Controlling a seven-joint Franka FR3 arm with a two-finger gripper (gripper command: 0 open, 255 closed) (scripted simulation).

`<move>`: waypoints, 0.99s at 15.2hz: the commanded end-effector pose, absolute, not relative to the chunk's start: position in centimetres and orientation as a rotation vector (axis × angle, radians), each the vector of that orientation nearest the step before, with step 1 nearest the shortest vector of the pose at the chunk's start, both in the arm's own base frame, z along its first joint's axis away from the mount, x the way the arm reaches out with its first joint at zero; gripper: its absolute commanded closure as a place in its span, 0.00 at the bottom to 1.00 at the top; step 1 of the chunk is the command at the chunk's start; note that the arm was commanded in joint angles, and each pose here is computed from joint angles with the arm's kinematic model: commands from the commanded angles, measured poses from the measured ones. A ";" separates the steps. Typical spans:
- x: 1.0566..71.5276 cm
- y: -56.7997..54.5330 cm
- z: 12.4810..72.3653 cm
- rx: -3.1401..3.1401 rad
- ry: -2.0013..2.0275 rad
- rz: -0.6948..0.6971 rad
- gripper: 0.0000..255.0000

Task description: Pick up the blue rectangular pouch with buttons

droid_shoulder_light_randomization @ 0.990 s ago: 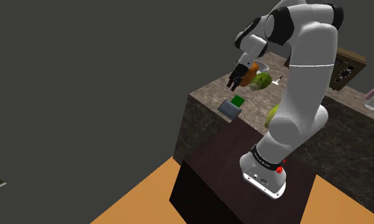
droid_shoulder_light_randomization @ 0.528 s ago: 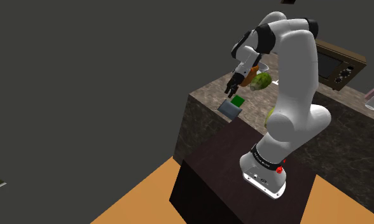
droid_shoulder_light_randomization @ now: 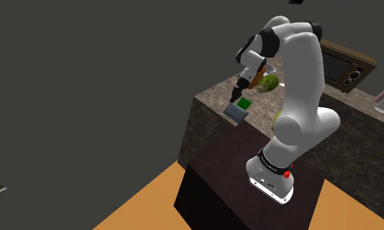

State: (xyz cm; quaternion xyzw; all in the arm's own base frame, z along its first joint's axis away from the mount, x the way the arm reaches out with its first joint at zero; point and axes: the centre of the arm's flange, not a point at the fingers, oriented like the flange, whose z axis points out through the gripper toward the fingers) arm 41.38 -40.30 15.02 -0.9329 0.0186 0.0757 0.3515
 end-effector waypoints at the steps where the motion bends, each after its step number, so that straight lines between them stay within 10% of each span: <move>1: 41.4 -40.3 15.0 -2.415 0.048 0.196 1.00; 15: 41.4 -40.3 19.2 -2.415 0.048 0.196 1.00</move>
